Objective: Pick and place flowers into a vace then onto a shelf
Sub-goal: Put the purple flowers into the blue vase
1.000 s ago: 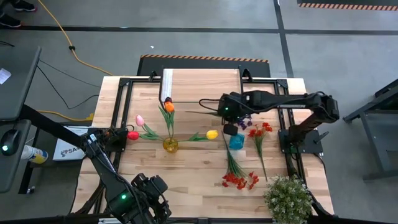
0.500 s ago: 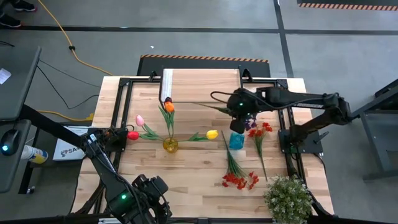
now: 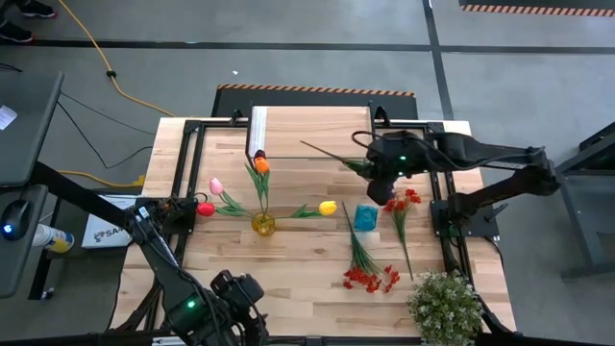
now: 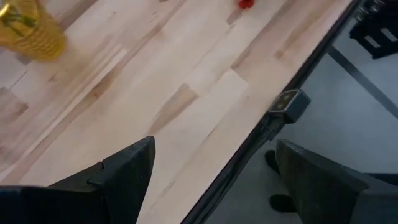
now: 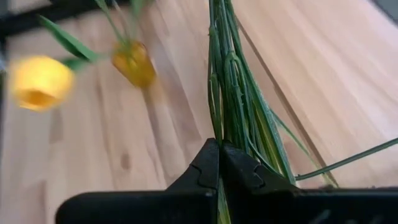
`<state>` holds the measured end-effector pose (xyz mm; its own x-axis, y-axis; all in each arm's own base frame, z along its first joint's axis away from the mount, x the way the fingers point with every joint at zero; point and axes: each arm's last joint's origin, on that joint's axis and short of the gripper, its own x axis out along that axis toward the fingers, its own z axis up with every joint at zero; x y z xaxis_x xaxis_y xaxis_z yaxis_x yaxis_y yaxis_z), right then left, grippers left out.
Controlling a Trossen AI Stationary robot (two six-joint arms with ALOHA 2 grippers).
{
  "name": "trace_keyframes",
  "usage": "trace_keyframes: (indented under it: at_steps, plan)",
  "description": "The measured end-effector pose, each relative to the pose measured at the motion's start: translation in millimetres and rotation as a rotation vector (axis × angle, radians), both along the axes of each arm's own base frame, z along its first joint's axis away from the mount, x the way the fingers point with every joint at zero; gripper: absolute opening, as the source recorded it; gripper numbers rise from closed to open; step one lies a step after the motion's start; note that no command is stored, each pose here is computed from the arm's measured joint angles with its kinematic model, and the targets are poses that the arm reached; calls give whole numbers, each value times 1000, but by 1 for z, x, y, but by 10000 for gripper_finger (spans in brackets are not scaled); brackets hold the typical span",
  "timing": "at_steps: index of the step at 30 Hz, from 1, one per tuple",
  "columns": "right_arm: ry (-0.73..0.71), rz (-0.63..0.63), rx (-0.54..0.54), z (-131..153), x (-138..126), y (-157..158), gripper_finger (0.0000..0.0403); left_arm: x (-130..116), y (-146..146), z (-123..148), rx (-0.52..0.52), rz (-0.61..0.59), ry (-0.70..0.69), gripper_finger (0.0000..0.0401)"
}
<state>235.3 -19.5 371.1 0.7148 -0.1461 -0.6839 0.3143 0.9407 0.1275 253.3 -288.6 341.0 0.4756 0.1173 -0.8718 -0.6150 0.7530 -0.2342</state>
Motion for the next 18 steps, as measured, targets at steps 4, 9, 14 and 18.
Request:
trace_keyframes:
  at_steps: [4, 9, 14, 18]
  plan:
    - [-96, 28, -11, 13, -9, 8, 0, 2, -2, 1, 0, -36, -19, 365]
    - [-213, 43, -31, 30, -23, 15, 0, 4, -5, 2, -9, -70, -41, 365]
    - [-275, 60, -125, 41, -37, 19, 0, 6, -6, 3, -22, -67, -61, 365]
    - [-292, 57, -235, 48, -47, 21, 0, 6, -5, 3, 6, -53, -95, 365]
